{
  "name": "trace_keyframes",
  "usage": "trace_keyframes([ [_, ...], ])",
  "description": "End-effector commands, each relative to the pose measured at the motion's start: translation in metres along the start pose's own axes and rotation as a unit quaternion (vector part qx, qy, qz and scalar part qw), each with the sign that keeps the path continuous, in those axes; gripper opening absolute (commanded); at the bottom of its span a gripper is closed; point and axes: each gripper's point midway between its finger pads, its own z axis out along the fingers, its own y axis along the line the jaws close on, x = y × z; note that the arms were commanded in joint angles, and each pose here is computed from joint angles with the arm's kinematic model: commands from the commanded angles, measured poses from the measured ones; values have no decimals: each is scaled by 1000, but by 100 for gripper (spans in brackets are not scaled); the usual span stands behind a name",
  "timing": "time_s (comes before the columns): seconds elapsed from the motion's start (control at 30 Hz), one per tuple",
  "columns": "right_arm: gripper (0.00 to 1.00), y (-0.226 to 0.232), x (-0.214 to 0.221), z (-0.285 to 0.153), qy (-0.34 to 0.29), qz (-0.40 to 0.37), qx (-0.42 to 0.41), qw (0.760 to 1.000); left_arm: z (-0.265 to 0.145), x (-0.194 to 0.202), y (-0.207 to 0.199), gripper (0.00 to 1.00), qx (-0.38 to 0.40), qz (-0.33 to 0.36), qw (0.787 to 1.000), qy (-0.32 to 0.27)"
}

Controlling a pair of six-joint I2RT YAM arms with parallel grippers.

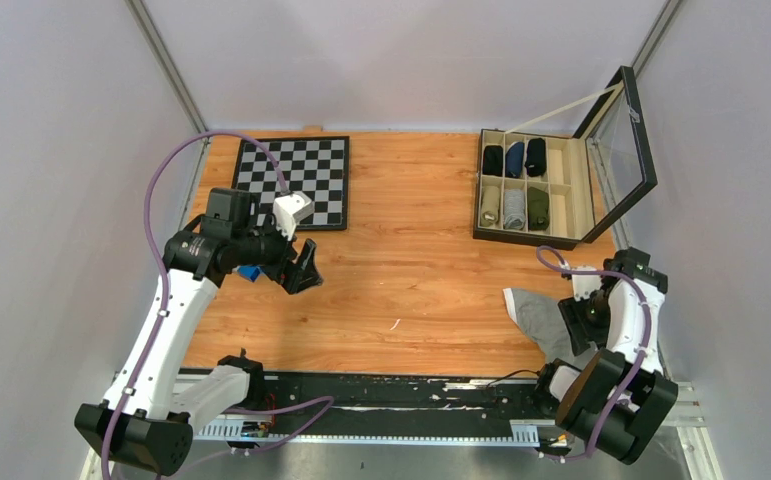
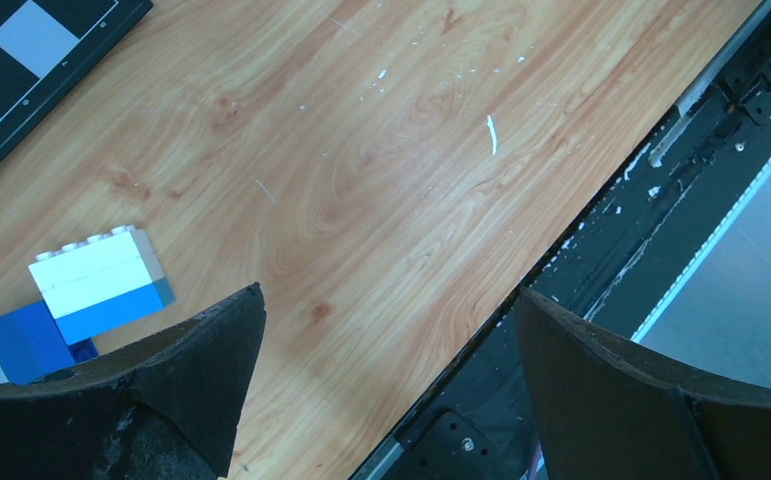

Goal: Roll the underwear
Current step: Pick up the underwear from the corner of the board, then place the underwear at the center of the board.

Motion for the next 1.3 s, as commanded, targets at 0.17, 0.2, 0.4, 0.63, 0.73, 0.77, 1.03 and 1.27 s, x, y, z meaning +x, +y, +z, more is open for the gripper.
trace_keyframes([
  [0.17,51,-28,-1,52,8,-82,46,996,-6,-3,-6,100,10,37,999,-17],
  [0.2,48,-28,-1,56,10,-85,43,995,-7,-4,-7,100,12,41,999,-18],
  [0.4,0,-25,-22,27,-40,-67,37,996,-9,-15,-12,100,25,51,998,-37],
  [0.63,0,19,-66,-85,-191,-151,14,970,-12,-47,-12,100,24,51,994,-94],
  [0.73,0,43,-72,-111,-200,-172,-17,964,-11,-60,-13,98,39,53,992,-105],
  [0.77,0,50,-74,-117,-203,-175,-28,963,-11,-64,-13,97,42,55,992,-106],
  [1.03,0,125,-88,-133,-207,-203,-193,937,-20,-74,-3,93,6,91,990,-107],
  [1.27,0,178,-139,-153,-201,-264,-304,893,-23,-77,-1,92,5,118,988,-94],
])
